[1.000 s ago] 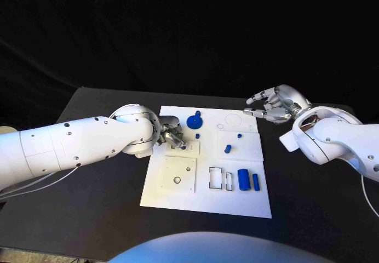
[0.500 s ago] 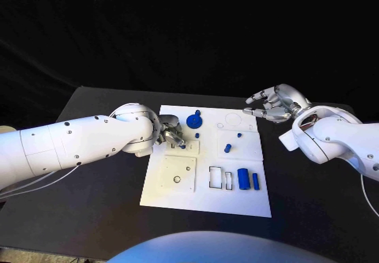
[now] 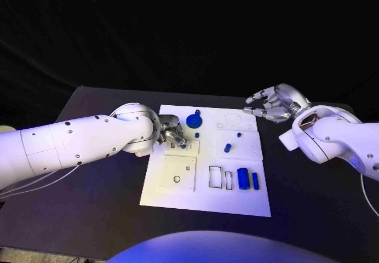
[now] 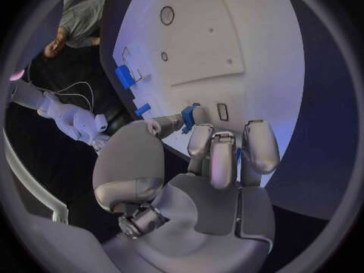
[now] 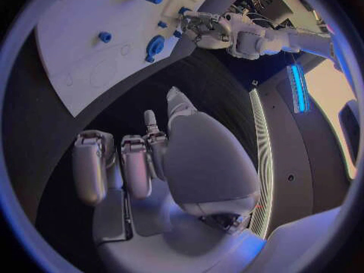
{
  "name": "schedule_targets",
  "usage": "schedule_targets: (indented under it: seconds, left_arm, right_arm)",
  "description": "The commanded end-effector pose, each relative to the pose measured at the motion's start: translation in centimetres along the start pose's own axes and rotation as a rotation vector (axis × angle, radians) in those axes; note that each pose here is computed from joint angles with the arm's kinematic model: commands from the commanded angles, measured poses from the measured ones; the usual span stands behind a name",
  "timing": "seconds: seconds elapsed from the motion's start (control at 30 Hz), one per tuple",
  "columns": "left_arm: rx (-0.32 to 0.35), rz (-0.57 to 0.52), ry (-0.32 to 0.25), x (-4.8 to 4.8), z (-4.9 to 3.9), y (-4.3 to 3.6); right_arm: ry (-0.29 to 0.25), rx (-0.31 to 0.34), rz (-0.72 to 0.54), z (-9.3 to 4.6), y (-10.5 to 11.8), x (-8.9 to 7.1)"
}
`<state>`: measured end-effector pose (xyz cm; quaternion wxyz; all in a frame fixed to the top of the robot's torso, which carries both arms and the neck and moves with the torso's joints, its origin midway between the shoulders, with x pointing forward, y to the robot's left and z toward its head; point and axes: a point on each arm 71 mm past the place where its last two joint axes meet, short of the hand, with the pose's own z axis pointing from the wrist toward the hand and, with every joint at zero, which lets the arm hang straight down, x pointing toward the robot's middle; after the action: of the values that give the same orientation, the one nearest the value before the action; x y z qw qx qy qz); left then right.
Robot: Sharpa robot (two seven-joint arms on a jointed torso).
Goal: Assemble the parts on the task board
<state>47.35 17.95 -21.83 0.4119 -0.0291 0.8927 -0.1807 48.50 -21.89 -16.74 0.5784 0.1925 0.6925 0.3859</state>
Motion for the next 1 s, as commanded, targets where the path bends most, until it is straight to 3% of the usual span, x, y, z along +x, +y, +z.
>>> schedule_targets:
  seconds: [0.03,0.77,1.0]
  left_arm:
    - [0.003,0.003,0.031,0.48,0.12,-0.06]
    - [0.000,-0.003,0.020,0.32,0.07,0.09]
    - [0.019,-0.024,-0.005,-0.39,-0.58,-0.33]
  right_arm:
    - [0.013,-0.013,-0.008,-0.01,0.09,0.14]
    - [0.012,-0.014,-0.008,-0.03,0.07,0.10]
    - [0.010,-0.012,-0.009,0.00,-0.04,0.09]
